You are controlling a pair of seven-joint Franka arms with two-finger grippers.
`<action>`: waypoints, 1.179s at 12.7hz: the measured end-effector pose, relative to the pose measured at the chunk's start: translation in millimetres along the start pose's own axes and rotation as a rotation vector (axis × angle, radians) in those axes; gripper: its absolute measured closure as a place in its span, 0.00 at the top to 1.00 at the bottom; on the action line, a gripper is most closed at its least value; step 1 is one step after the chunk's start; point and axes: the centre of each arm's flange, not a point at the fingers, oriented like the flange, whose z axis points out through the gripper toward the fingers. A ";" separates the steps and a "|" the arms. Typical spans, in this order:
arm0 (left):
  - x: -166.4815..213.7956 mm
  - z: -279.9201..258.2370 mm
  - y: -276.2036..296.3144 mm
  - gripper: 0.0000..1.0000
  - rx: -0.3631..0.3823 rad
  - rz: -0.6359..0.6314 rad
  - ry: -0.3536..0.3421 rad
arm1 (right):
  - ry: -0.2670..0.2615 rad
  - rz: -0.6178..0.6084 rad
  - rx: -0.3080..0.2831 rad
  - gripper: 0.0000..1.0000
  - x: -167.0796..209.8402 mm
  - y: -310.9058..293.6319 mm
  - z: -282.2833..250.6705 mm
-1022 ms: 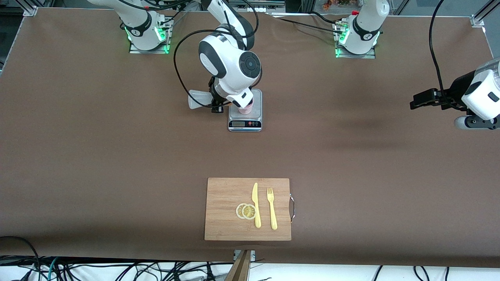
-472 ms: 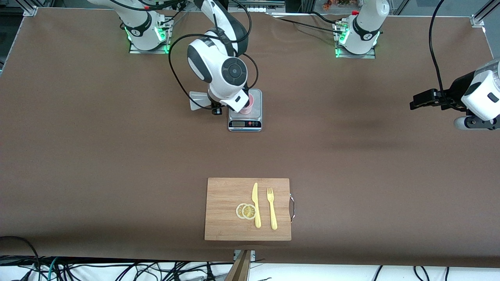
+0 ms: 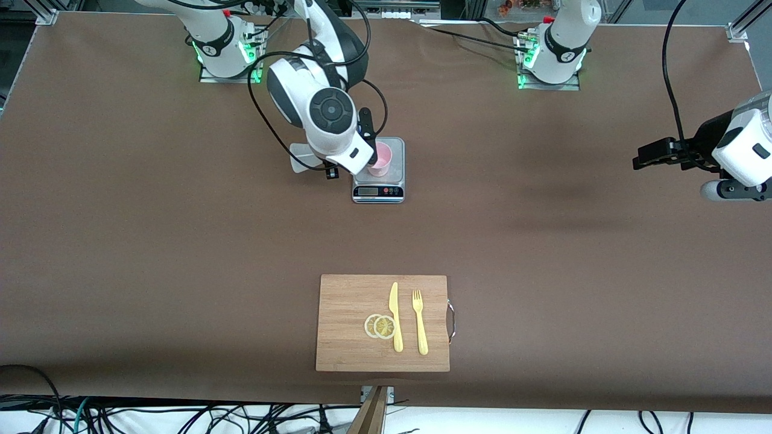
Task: Add sauce to pink cup with both arms
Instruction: 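Carry the squeeze bottle back and set it upright on the table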
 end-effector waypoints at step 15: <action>0.3 0.4 -0.2 1.00 0.000 0.000 -0.001 | 0.555 -0.118 0.042 0.32 -186.8 47.8 -2.6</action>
